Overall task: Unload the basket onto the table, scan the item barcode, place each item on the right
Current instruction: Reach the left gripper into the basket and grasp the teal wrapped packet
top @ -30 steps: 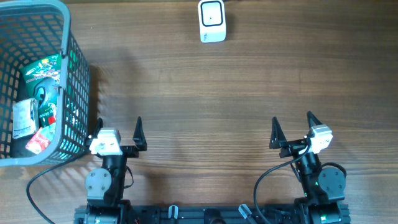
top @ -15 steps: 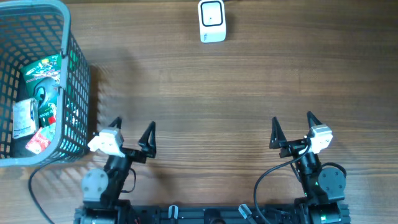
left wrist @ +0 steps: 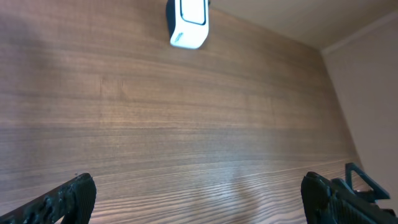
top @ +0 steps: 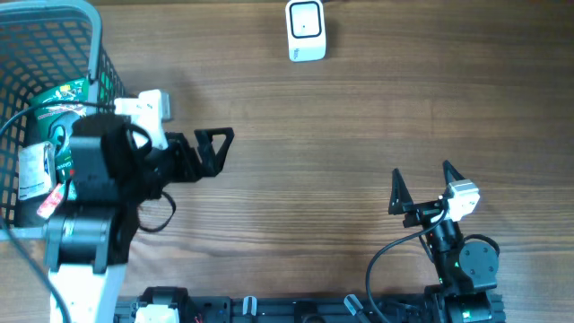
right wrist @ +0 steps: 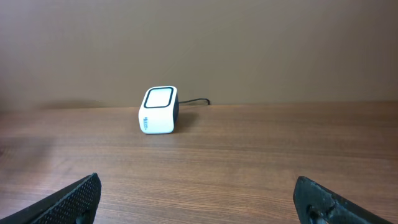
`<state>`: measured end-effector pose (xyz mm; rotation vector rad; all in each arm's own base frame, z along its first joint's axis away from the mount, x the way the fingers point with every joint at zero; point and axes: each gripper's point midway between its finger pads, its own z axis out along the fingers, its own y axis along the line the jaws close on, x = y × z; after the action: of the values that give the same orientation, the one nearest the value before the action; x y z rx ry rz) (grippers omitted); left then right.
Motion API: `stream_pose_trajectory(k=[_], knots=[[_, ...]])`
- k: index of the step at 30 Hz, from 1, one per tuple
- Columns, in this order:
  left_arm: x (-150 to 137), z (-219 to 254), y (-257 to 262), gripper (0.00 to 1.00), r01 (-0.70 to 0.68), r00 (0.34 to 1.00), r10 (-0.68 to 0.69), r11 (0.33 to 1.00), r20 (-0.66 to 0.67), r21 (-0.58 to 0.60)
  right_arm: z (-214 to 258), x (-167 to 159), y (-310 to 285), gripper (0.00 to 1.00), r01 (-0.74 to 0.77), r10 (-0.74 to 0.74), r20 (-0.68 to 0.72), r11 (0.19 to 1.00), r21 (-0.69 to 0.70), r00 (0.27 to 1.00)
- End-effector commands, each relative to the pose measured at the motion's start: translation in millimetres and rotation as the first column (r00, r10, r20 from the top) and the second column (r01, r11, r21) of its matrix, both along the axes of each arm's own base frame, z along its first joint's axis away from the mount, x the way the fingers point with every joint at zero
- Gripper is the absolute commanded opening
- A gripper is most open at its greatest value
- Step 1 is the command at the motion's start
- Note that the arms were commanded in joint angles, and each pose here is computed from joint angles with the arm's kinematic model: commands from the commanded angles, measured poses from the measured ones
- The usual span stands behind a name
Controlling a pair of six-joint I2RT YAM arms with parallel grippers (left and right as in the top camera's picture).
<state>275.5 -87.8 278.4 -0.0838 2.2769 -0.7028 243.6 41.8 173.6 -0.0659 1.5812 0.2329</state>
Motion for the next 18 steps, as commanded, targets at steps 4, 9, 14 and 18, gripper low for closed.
stream_pose_trajectory(k=[4, 9, 14, 18], knots=[[51, 94, 50, 1.00, -0.317, 0.940, 0.322, 0.947, 0.117, -0.059, 1, 0, 1, 1.00, -0.005, 0.005, 0.008, 1.000, -0.009, 1.000], [55, 123, 162, 1.00, -0.740, 0.672, 0.737, 0.671, 0.071, 0.041, 1, 0, 1, 1.00, -0.005, 0.005, 0.008, 1.000, -0.009, 1.000], [22, 33, 267, 1.00, -0.906, 0.308, 0.918, 0.364, -0.251, 0.218, 1, 0, 1, 1.00, -0.004, 0.004, 0.008, 1.000, -0.009, 1.000], [1, -30, 302, 1.00, -0.909, 0.069, 0.896, 0.238, -0.439, 0.342, 1, 0, 1, 1.00, -0.005, 0.005, 0.008, 1.000, -0.009, 1.000]])
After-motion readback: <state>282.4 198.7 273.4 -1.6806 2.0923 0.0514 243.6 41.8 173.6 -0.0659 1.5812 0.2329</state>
